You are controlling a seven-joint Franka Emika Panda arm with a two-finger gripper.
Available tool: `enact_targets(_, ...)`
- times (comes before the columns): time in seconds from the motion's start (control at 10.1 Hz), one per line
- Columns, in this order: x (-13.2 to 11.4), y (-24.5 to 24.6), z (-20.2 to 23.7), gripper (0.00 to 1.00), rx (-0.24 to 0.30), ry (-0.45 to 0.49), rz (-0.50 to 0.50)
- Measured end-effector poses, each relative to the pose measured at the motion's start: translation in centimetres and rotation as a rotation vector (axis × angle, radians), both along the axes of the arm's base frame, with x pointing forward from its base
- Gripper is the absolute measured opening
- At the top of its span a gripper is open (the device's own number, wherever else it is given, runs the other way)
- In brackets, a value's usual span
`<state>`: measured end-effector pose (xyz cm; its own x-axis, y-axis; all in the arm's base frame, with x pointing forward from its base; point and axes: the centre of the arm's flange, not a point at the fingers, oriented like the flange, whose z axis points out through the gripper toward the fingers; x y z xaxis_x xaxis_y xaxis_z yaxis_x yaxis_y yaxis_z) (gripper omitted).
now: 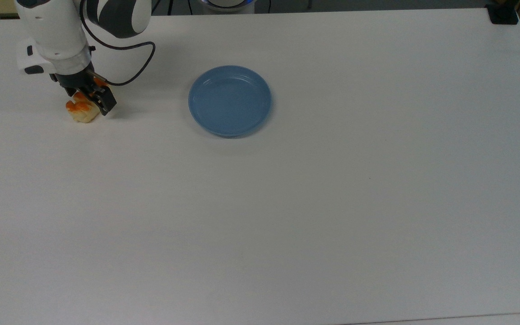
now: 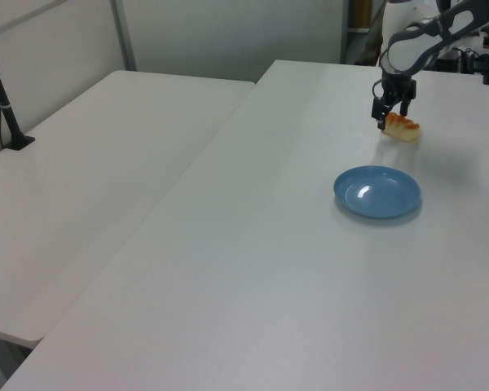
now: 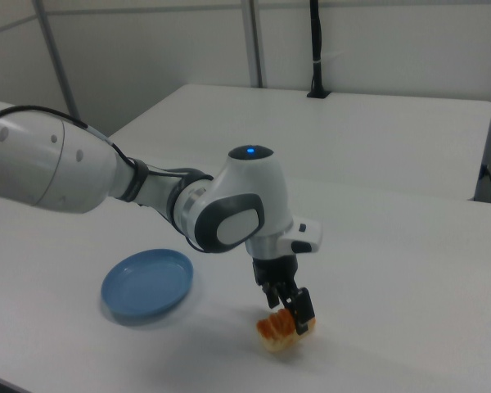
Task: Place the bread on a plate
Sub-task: 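Lower the gripper onto the bread roll and close it, then lift the bread roll and carry it over the blue plate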
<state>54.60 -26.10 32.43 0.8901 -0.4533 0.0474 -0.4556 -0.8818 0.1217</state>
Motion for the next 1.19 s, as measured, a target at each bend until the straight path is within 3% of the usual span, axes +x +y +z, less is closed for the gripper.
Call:
enact_targets(0.2,-1.1,-1.3,-1.8,1.0,-0.001,0.034,0.004)
enact_targets(0.4,-1.0,-1.3,-2.3,0.86,-0.008,0.031,0.033)
enact_targets(0.59,-0.6,-0.9,-2.0,0.45,-0.01,0.027,0.064)
enact_targets(0.69,-0.4,-0.5,-1.9,0.33,-0.011,0.026,0.071)
enact_targets(0.89,0.9,1.6,-0.7,0.19,-0.002,-0.005,0.092)
enact_targets(1.19,4.7,12.0,3.1,0.25,0.052,-0.026,0.138)
